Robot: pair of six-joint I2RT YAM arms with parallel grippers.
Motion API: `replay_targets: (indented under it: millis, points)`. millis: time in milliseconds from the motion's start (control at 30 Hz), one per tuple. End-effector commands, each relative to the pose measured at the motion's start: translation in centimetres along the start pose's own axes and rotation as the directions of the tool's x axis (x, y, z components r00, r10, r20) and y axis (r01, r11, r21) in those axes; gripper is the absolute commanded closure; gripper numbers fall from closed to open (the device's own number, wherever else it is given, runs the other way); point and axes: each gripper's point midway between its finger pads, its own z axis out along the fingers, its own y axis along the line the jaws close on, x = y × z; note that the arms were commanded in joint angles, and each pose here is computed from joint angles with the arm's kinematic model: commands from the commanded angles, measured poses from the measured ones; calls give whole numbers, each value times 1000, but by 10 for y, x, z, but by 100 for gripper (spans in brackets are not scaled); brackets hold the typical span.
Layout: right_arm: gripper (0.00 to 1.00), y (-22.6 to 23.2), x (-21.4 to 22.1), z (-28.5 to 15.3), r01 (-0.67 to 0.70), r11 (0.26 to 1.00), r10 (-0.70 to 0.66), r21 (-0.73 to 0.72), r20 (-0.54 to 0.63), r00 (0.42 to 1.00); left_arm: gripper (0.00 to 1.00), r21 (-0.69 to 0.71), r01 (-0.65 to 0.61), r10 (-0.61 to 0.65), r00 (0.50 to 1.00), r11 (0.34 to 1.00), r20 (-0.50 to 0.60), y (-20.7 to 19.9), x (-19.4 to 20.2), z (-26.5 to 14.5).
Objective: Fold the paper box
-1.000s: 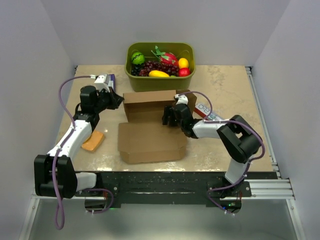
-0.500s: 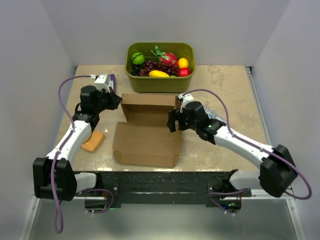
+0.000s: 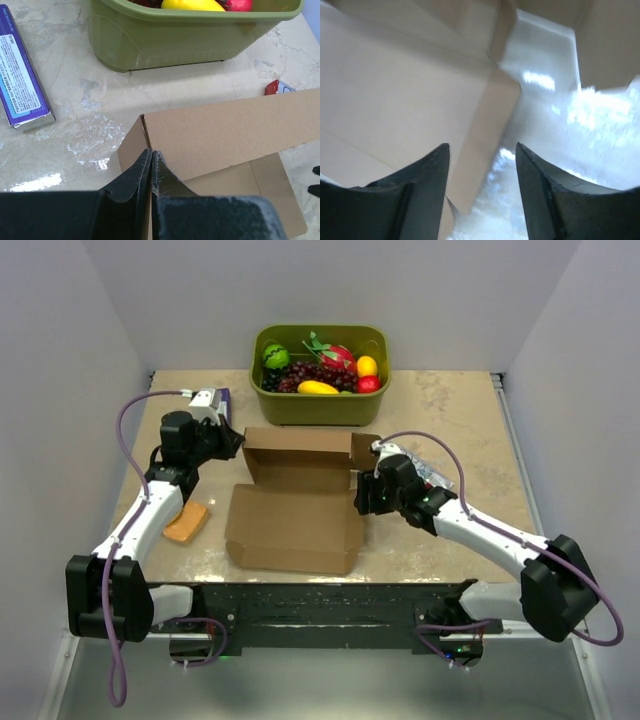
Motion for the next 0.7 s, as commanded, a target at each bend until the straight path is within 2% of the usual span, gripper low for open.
replay_targets:
  millis: [0, 100, 333, 533, 667]
  points:
    - [40, -9, 42, 2, -81, 996, 84, 26, -100, 991, 94, -15, -3, 2, 998, 1000, -69, 4, 17, -2]
    - [41, -14, 53, -1, -110, 993, 114, 44, -109, 987, 94, -9, 0, -1, 997, 1000, -73, 3, 18, -1]
    - [54, -38, 70, 4, -137, 978, 154, 157, -102, 983, 94, -5, 0, 0, 997, 1000, -72, 2, 18, -2]
    - [55, -31, 74, 20, -143, 983, 155, 114, -101, 983, 94, 1, 1, -1, 997, 1000, -72, 1, 18, -2]
    - [57, -11, 67, 27, -144, 989, 146, 27, -95, 985, 94, 0, 2, -2, 997, 1000, -73, 1, 19, -2]
